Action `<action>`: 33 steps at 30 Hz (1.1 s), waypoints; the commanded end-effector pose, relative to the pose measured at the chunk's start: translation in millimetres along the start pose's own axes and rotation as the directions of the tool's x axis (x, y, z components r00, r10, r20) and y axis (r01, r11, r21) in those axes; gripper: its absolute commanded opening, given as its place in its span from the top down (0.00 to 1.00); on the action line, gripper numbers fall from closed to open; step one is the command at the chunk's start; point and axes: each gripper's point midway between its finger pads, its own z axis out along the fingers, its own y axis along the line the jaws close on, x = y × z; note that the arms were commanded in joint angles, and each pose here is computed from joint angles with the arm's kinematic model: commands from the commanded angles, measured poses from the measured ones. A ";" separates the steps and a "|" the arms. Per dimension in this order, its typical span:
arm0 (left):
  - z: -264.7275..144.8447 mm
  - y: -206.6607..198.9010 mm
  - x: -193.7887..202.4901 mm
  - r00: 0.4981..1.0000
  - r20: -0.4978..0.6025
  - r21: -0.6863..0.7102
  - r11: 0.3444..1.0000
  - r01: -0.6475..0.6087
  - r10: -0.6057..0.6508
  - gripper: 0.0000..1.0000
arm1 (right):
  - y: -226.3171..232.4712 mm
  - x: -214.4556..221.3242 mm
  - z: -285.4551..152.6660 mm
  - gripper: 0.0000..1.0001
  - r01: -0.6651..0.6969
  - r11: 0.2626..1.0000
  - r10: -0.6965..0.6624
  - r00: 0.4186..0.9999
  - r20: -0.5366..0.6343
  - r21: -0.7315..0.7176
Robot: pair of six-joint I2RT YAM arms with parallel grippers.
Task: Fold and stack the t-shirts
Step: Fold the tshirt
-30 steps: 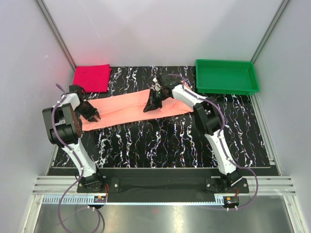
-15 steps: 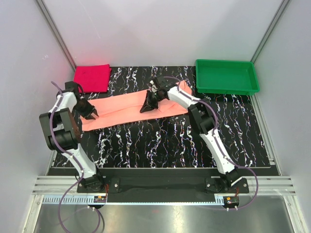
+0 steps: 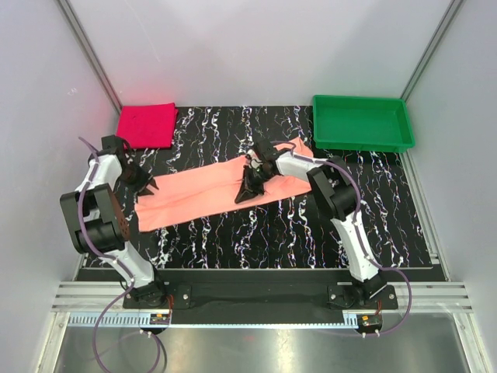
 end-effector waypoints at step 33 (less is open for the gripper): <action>48.9 1.9 37.8 0.986 -0.135 -0.054 0.993 -0.108 0.100 0.75 | -45.3 37.6 -16.2 1.00 0.042 0.990 -0.043 0.999 0.008 0.132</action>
